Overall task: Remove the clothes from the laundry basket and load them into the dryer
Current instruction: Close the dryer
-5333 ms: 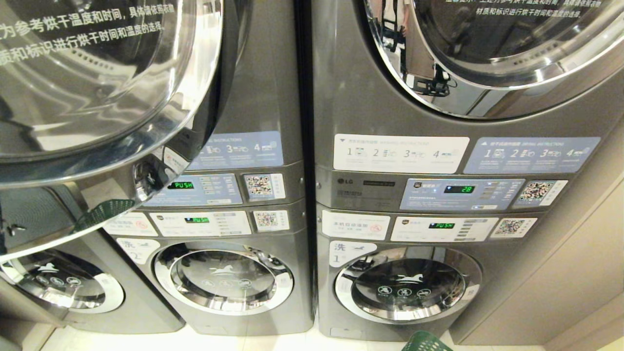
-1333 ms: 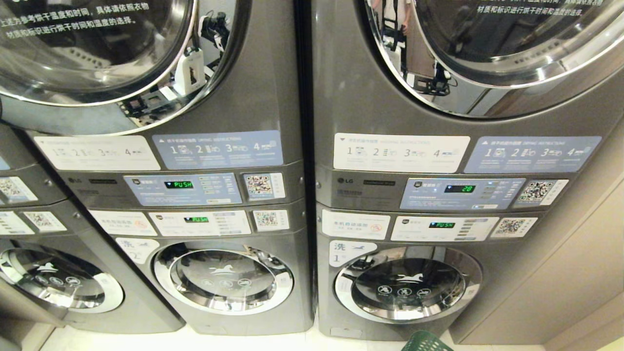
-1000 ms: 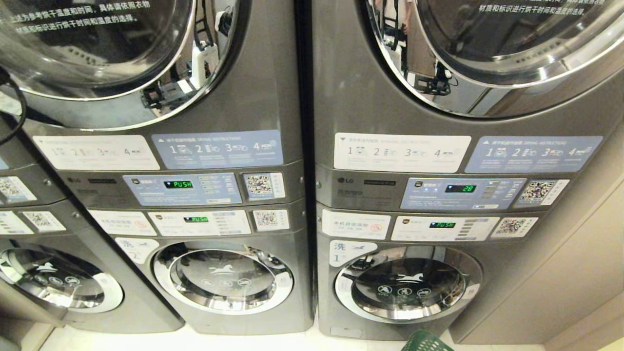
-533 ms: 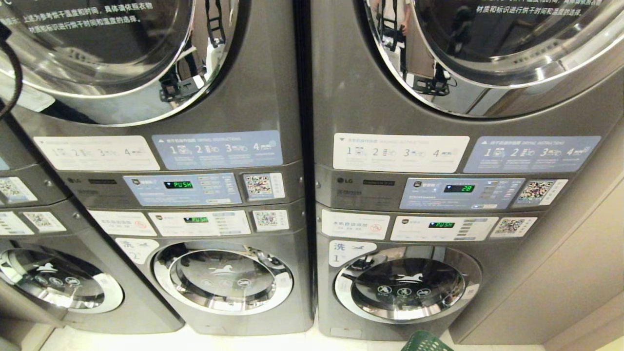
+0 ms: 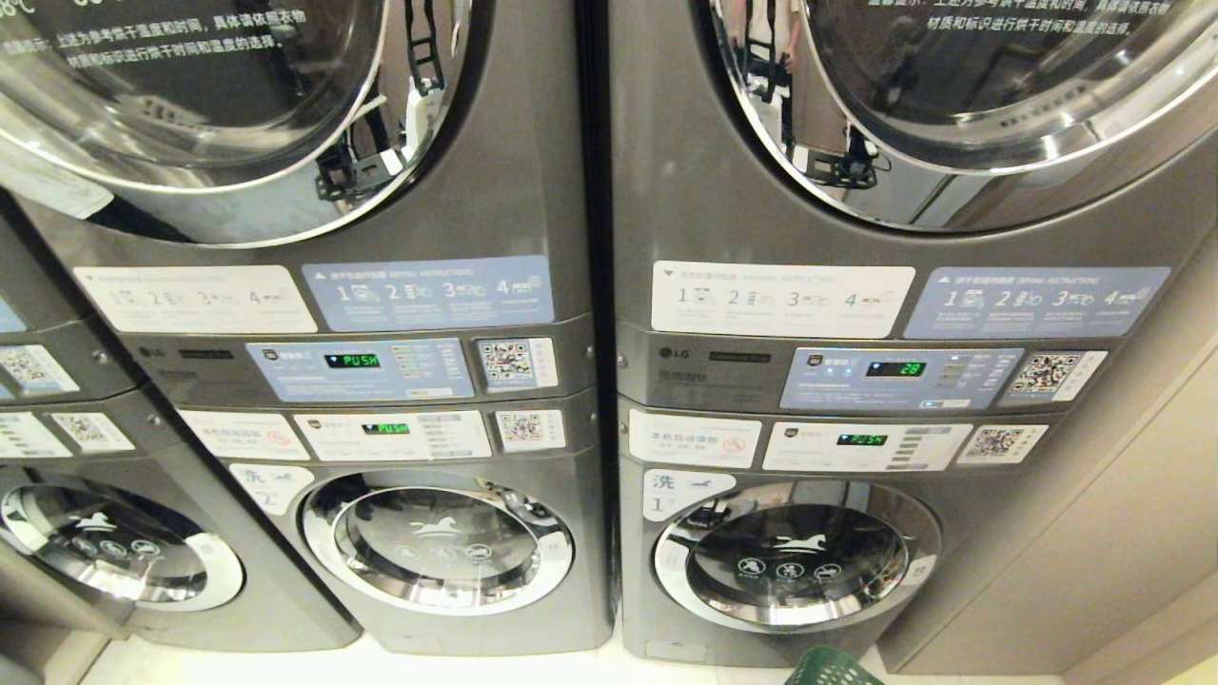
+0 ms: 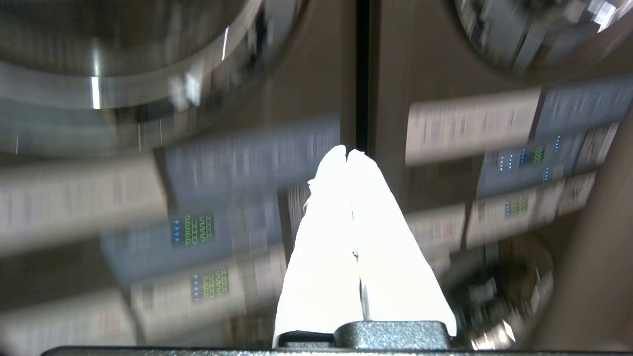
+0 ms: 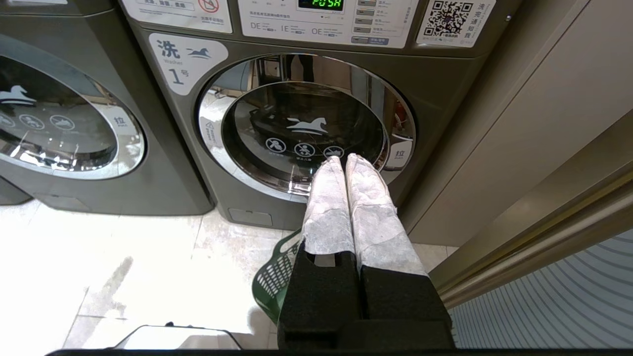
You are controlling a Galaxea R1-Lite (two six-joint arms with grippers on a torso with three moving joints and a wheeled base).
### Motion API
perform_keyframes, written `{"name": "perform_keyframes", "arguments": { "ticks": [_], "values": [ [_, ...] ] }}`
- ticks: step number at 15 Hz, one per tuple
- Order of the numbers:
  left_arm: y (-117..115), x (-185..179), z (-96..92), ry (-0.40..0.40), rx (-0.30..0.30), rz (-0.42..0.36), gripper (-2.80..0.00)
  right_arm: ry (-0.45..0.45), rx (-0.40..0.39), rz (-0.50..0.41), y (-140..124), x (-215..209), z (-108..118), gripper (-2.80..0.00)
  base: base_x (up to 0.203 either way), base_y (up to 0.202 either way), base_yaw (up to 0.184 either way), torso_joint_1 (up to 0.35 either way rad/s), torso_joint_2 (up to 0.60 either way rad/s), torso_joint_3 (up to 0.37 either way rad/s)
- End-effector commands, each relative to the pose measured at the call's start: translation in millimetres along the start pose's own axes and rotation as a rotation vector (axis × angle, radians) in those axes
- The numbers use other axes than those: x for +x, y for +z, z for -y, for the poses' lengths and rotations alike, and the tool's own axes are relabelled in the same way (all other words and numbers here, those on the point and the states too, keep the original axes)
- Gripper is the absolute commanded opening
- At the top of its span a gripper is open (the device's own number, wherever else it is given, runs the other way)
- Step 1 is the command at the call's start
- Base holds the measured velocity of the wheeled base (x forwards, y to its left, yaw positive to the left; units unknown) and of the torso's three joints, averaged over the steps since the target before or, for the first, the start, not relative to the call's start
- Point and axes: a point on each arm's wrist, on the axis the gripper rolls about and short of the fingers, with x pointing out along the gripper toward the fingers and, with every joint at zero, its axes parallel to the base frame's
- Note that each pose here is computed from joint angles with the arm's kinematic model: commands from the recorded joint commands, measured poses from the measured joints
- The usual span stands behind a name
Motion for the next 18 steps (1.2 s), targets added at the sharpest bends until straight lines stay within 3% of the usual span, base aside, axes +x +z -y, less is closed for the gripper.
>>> {"name": "perform_keyframes", "arguments": {
  "ticks": [1,2,3,4,6,8,9,11,13,16,18],
  "values": [
    [-47,-50,21.4,0.055,-0.046,-0.126,-2.80,0.001,-0.001,0.000,0,0,0,-2.80,0.000,0.000,0.000,0.000,0.00,0.000],
    [-81,-58,23.0,0.142,-0.094,-0.319,-2.80,-0.002,0.003,0.000,0,0,0,-2.80,0.000,0.000,0.000,0.000,0.00,0.000],
    [-102,-65,22.6,0.260,-0.091,-0.474,-2.80,-0.002,0.003,-0.002,0,0,0,-2.80,0.000,0.000,0.000,0.000,0.00,0.000],
    [-113,-68,22.2,0.329,-0.074,-0.549,-2.80,-0.002,0.003,-0.002,0,0,0,-2.80,0.000,0.000,0.000,0.000,0.00,0.000],
    [-116,-69,22.8,0.265,-0.081,-0.561,-2.80,-0.005,0.010,-0.002,0,0,0,-2.80,0.000,0.000,0.000,0.000,0.00,0.000],
    [-116,-69,22.6,0.134,-0.105,-0.554,-2.80,0.002,-0.001,-0.001,0,0,0,-2.80,0.000,0.000,0.000,0.000,0.00,0.000],
    [-118,-70,22.3,0.134,-0.099,-0.559,-2.80,0.000,0.001,-0.001,0,0,0,-2.80,0.000,0.000,0.000,0.000,0.00,0.000],
    [-122,-70,20.4,0.230,-0.063,-0.558,-2.80,-0.001,0.002,-0.002,0,0,0,-2.80,0.000,0.000,0.000,0.000,0.00,0.000],
    [-122,-70,21.0,0.195,-0.034,-0.561,-2.80,-0.011,0.015,-0.001,0,0,0,-2.80,0.000,0.000,0.000,0.000,0.00,0.000],
    [-125,-74,22.3,0.234,-0.033,-0.597,-2.80,-0.004,0.005,-0.003,0,0,0,-2.80,0.000,0.000,0.000,0.000,0.00,0.000],
    [-123,-80,24.1,0.255,-0.017,-0.521,-2.80,-0.008,0.010,-0.002,0,0,0,-2.80,0.000,0.000,0.000,0.000,0.00,0.000]
  ]
}}
